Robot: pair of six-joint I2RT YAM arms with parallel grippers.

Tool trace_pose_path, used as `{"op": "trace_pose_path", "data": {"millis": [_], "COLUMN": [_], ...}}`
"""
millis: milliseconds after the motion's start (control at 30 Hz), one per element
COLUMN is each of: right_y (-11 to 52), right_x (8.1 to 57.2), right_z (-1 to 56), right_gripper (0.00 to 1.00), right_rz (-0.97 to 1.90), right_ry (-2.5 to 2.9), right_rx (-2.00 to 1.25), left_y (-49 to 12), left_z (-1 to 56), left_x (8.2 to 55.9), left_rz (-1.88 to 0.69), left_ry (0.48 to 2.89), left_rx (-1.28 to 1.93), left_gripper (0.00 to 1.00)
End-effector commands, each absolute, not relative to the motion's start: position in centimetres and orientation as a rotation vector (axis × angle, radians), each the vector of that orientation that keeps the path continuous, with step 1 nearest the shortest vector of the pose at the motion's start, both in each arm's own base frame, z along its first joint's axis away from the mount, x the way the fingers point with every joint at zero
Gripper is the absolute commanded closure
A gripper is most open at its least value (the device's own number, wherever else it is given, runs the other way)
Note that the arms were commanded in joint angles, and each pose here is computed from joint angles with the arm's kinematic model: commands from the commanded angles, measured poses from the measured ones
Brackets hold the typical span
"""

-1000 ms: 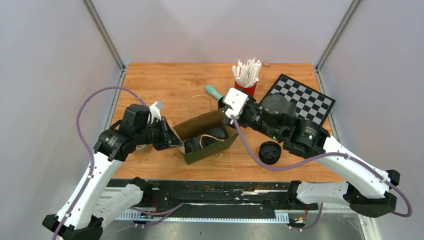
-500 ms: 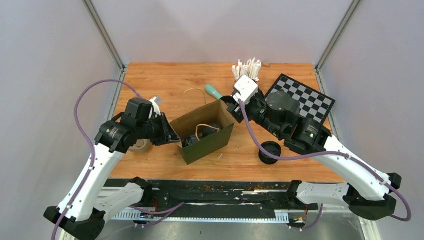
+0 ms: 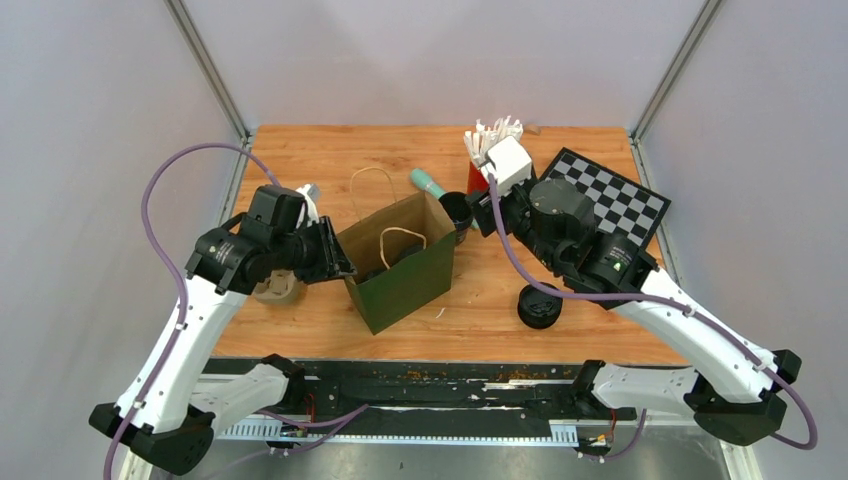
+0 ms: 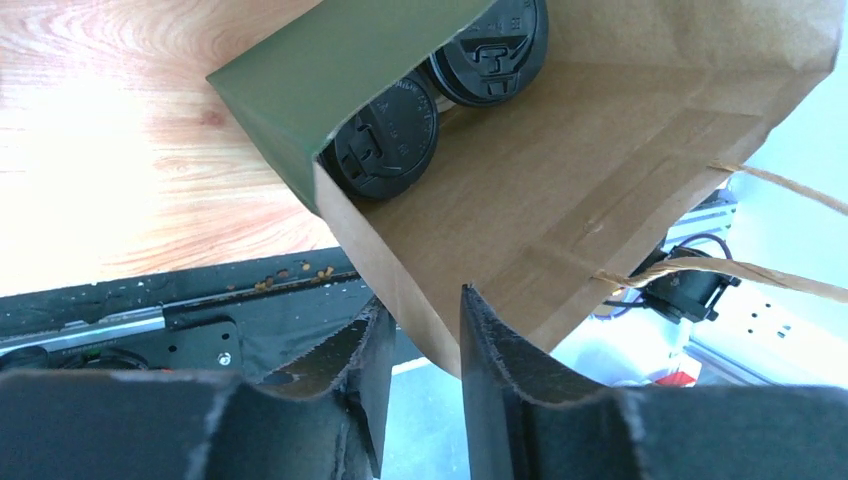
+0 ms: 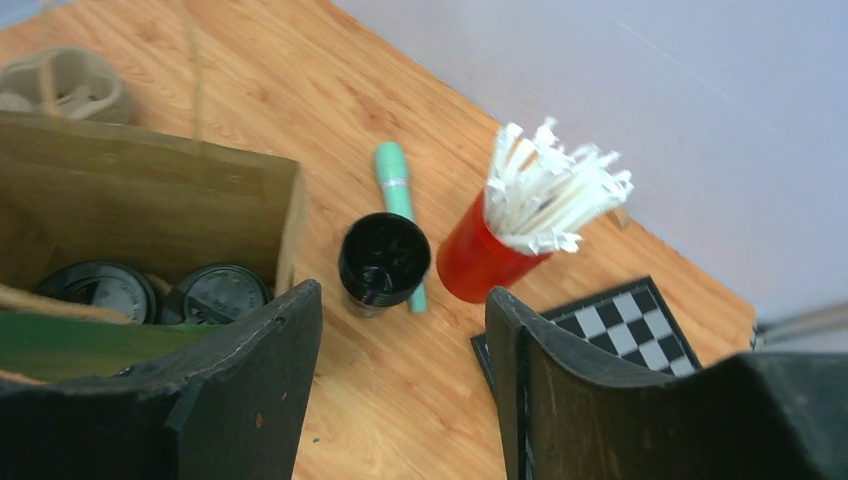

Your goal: Pack the takeout coffee

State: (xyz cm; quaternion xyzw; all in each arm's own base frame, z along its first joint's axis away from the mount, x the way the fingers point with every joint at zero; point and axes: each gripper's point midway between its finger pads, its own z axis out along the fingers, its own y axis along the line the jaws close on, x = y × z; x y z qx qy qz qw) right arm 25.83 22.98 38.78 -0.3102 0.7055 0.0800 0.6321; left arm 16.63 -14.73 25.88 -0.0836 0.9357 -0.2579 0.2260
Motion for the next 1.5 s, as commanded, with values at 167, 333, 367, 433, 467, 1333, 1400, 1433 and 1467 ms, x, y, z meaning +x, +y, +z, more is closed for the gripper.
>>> {"op": "trace_pose_path", "data": {"millis": [167, 333, 367, 433, 467, 1333, 1400, 1433, 1467], "right_y": [19.1, 17.6, 17.2, 16.7, 16.5, 15.7, 16.5, 16.8, 17.0], "right_x": [30.3, 34.1, 34.9, 36.5, 37.2, 47.5, 47.5, 47.5, 47.5], "right_z": [37.8, 36.6, 36.3, 35.6, 35.3, 28.3, 29.1, 29.6, 30.0], "right_gripper": [0.38, 0.39, 0.39, 0.4, 0.4, 0.5, 0.5, 0.5, 0.5], "right_rz": [0.145, 0.136, 0.133, 0.126, 0.131, 0.166, 0.209, 0.223, 0.234], "right_ry": [1.748, 1.804, 1.816, 1.84, 1.845, 2.034, 2.01, 1.995, 1.982], "right_rx": [-0.413, -0.35, -0.34, -0.325, -0.322, -0.413, -0.444, -0.453, -0.459], "left_y": [-14.0, -13.4, -13.3, -12.9, -12.6, -10.2, -10.0, -9.9, -9.9], "left_z": [30.0, 31.6, 32.1, 33.0, 33.3, 33.2, 33.1, 33.0, 33.0], "left_x": [18.1, 17.7, 17.6, 17.2, 17.0, 14.9, 14.9, 14.9, 14.8], "left_rz": [-0.638, -0.599, -0.594, -0.58, -0.57, -0.504, -0.496, -0.49, -0.489], "left_ry": [2.464, 2.461, 2.455, 2.438, 2.427, 2.32, 2.319, 2.321, 2.322], "left_rx": [-0.052, 0.023, 0.037, 0.066, 0.078, 0.112, 0.108, 0.108, 0.111], "left_gripper": [0.47, 0.42, 0.41, 0.34, 0.32, 0.0, 0.0, 0.0, 0.0]}}
